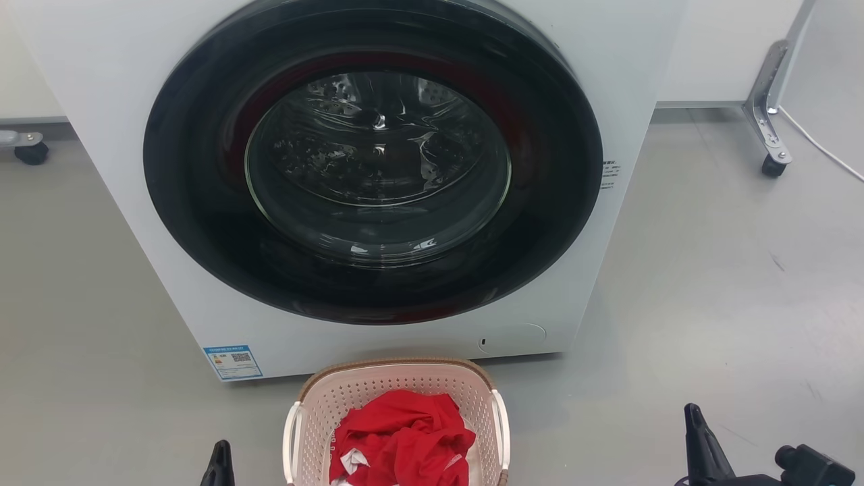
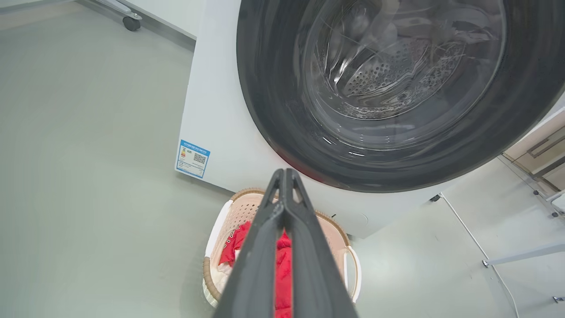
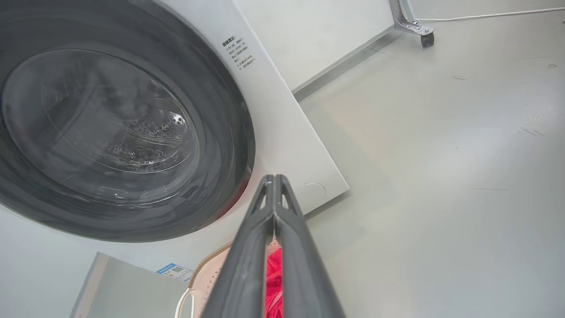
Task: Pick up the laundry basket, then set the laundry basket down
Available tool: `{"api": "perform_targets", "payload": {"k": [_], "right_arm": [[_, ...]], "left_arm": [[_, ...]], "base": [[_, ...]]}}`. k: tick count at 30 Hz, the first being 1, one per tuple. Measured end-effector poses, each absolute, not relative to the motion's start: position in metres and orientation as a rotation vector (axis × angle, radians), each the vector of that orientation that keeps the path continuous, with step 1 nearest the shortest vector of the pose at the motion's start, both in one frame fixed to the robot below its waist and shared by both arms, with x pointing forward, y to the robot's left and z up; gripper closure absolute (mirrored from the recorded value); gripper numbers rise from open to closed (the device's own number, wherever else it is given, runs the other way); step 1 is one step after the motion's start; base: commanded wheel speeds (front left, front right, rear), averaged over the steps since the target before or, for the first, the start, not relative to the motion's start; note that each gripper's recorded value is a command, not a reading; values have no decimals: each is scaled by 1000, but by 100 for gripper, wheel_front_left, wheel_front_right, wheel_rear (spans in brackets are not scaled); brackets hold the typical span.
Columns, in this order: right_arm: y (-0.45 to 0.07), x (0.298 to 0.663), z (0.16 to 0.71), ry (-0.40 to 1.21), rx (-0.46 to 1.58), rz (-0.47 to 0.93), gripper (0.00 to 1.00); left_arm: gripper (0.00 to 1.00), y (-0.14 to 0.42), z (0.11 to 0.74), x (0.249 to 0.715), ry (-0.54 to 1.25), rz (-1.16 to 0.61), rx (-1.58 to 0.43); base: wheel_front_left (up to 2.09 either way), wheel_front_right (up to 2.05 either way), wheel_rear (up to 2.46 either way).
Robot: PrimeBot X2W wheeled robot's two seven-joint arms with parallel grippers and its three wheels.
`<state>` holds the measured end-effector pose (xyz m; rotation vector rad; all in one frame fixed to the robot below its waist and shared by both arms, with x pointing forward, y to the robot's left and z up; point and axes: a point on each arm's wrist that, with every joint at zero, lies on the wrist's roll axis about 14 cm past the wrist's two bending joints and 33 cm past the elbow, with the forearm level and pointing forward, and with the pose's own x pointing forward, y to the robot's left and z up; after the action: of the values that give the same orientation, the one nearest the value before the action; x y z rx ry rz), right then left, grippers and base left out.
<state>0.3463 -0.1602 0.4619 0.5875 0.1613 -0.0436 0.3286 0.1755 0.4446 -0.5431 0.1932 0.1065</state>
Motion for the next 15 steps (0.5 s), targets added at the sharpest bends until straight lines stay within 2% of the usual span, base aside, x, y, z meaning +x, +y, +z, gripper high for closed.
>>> {"api": "perform_targets", "payload": {"k": [15], "right_arm": [[-172,354,460,179,807,-79,100]], "left_arm": [[100,180,443,337,215,124,-767]], "base": [[0,0,0]]}}
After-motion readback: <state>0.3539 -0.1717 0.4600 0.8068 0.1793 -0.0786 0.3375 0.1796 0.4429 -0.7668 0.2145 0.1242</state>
